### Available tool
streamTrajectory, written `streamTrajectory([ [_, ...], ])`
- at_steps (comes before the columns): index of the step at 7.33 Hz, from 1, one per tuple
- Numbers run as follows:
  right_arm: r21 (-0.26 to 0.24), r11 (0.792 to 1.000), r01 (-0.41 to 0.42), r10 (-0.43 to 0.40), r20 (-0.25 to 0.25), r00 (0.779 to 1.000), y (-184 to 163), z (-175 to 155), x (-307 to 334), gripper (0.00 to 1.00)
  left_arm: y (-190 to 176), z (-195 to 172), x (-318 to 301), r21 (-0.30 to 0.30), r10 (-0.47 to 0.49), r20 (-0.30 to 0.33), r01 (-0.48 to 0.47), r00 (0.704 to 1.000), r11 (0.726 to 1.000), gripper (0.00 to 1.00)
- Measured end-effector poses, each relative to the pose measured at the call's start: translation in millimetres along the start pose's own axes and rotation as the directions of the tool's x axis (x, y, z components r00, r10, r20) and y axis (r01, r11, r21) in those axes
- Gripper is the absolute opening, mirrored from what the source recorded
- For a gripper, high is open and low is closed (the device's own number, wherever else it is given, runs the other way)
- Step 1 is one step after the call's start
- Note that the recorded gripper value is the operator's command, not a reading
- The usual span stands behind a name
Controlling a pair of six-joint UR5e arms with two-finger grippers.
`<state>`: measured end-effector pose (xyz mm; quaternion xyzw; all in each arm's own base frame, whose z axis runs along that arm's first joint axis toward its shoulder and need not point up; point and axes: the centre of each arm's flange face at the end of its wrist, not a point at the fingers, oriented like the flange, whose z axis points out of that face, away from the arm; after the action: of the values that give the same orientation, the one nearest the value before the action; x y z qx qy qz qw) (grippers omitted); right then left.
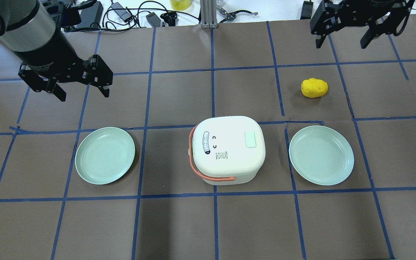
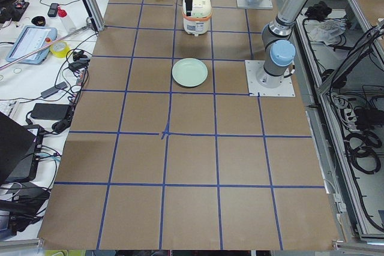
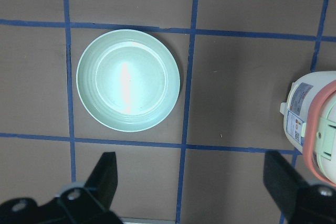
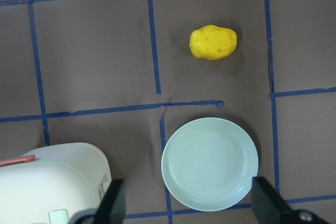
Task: Press rice cooker button
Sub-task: 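Move the right gripper down over the rice cooker's green lid button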
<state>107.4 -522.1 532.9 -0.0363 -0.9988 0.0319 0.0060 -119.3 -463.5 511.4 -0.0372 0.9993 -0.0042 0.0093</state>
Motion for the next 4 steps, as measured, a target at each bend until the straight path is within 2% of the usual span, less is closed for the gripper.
streamTrajectory([
  [1,-0.033,0.999,0.024,-0.024,0.008,1.0,11.9,12.2,-13.2,0.1,0.0,0.0,0.0,0.0,0.0,0.0,0.0,1.0,1.0,1.0],
  [2,-0.078,0.995,0.059,-0.057,0.02,0.998,26.6,30.3,-34.8,0.0,0.0,0.0,0.0,0.0,0.0,0.0,0.0,1.0,1.0,1.0],
  [3,-0.124,0.99,0.068,-0.065,0.026,0.998,43.1,50.9,-59.9,0.0,0.0,0.0,0.0,0.0,0.0,0.0,0.0,1.0,1.0,1.0],
  [4,-0.164,0.986,0.042,-0.039,0.02,0.999,59.2,70.7,-82.5,0.0,0.0,0.0,0.0,0.0,0.0,0.0,0.0,1.0,1.0,1.0],
])
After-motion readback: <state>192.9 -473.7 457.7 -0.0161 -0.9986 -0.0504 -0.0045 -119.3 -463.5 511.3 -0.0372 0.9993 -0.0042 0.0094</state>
